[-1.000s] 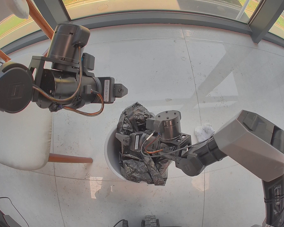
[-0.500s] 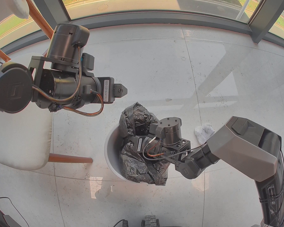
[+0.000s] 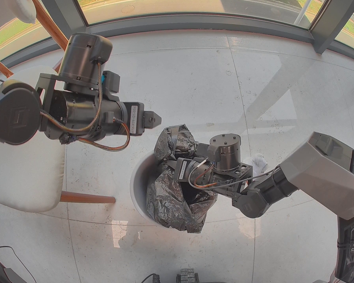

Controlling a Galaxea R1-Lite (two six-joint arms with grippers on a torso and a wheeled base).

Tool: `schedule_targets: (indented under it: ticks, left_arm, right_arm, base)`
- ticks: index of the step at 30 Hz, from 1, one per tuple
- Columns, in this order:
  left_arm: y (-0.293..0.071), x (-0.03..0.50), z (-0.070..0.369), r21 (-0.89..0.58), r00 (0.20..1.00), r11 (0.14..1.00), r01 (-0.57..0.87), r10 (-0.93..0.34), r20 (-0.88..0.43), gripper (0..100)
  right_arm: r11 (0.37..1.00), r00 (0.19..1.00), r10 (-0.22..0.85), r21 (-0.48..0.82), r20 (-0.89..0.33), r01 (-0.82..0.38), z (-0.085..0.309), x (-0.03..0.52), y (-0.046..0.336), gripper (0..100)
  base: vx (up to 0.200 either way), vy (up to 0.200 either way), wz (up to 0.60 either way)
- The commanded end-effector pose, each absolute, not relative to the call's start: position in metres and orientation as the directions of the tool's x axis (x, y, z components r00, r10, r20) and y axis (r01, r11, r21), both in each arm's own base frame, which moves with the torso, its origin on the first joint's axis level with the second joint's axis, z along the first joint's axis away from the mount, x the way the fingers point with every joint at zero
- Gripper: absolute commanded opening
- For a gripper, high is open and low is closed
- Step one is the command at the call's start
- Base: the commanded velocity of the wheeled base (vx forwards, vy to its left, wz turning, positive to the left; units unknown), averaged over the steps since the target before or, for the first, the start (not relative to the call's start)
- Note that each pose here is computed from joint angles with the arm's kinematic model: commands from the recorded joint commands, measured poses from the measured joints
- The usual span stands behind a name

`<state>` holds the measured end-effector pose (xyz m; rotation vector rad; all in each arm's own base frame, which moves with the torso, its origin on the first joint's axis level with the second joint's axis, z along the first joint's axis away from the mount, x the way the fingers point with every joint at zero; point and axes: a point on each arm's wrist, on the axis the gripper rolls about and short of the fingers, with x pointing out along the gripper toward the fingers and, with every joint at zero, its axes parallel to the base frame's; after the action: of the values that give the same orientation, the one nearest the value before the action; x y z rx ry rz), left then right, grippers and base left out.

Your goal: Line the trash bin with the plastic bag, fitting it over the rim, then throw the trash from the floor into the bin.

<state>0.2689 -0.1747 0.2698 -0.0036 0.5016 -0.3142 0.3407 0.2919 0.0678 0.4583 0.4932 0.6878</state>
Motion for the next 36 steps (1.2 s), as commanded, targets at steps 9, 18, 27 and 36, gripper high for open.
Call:
schedule_targets:
  ticks: [9,18,27,36]
  left_arm:
    - [-0.161,0.211,0.219,0.055,0.631,0.823,0.566,-0.389,-0.671,100]
    - [-0.179,0.185,0.189,0.062,0.511,0.747,0.662,-0.389,-0.767,100]
    - [-0.230,0.199,0.143,0.024,0.554,0.856,0.516,-0.313,-0.772,100]
    - [-0.249,0.221,0.106,0.095,0.623,0.893,0.439,-0.227,-0.748,100]
  right_arm:
    - [0.683,0.643,0.702,0.546,-0.308,-0.484,0.082,0.333,0.293,0]
    - [0.681,0.654,0.698,0.552,-0.290,-0.481,0.084,0.343,0.296,0]
    - [0.661,0.657,0.695,0.621,-0.293,-0.421,0.080,0.346,0.296,0]
    - [0.651,0.653,0.699,0.636,-0.290,-0.414,0.081,0.344,0.299,0]
  base:
    - [0.000,0.000,0.00]
    - [0.000,0.000,0.00]
    - [0.000,0.000,0.00]
    - [0.000,0.000,0.00]
